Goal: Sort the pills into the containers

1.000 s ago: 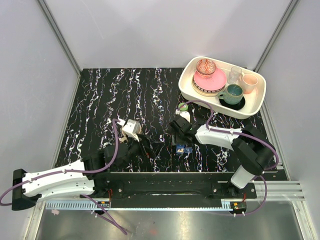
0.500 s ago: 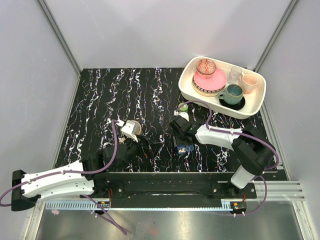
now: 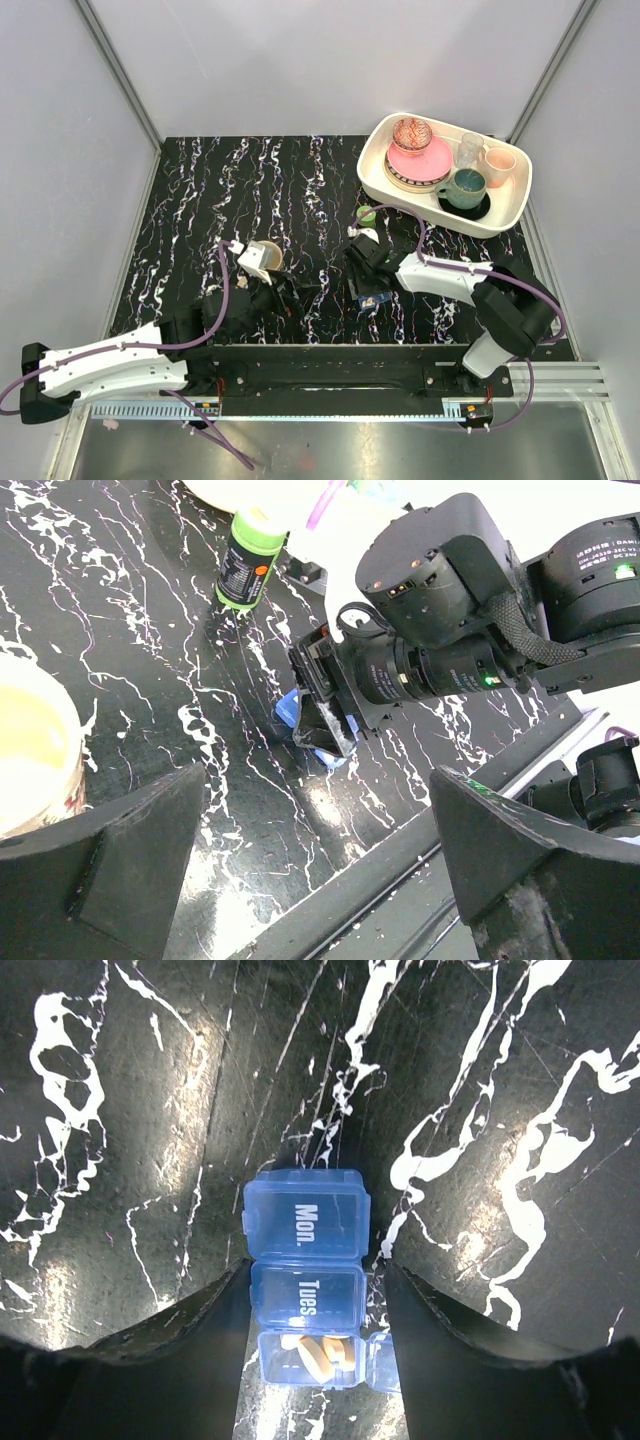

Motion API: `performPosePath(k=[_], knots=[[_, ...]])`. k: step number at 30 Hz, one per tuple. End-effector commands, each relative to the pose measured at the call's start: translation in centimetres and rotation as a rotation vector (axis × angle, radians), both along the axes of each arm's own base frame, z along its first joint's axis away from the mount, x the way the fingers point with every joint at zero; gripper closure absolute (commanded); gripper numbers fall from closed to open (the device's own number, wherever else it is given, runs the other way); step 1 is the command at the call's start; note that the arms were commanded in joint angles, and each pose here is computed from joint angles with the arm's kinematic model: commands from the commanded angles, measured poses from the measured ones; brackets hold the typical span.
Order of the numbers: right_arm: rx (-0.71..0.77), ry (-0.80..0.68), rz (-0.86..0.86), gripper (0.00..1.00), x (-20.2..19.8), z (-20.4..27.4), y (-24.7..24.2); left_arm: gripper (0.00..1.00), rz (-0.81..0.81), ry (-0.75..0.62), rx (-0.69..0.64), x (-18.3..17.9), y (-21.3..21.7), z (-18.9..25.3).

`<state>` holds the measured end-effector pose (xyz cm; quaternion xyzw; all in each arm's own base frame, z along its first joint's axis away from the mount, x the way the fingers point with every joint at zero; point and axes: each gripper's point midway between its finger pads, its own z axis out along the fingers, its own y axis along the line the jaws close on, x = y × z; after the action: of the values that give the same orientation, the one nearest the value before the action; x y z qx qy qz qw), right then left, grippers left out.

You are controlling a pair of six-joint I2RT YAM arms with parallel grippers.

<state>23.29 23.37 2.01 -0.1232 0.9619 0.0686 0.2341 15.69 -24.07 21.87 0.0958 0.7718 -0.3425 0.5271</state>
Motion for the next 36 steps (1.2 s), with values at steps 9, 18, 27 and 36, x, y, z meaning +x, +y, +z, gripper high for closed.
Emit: performPosePath(k=[9, 18, 27, 36], knots=[[0.021, -0.001, 0.051, 0.51, -0.7, 0.8, -0.1, 0.01, 0.031, -0.01, -0.025, 0.2, 0.7, 0.5], [0.098, -0.084, 0.099, 0.8, -0.9, 4.4, -0.2, 0.01, 0.008, 0.001, -0.076, -0.3, 0.6, 1.3], [0.27, -0.121, 0.324, 0.96, -4.6, 12.6, 1.5, 0.01, -0.035, 0.065, -0.167, -1.1, 0.4, 2.8], [0.287, -0.173, 0.513, 1.0, -8.2, 17.4, 1.2, 0.01, -0.149, 0.201, -0.217, -0.8, -1.8, 3.4]])
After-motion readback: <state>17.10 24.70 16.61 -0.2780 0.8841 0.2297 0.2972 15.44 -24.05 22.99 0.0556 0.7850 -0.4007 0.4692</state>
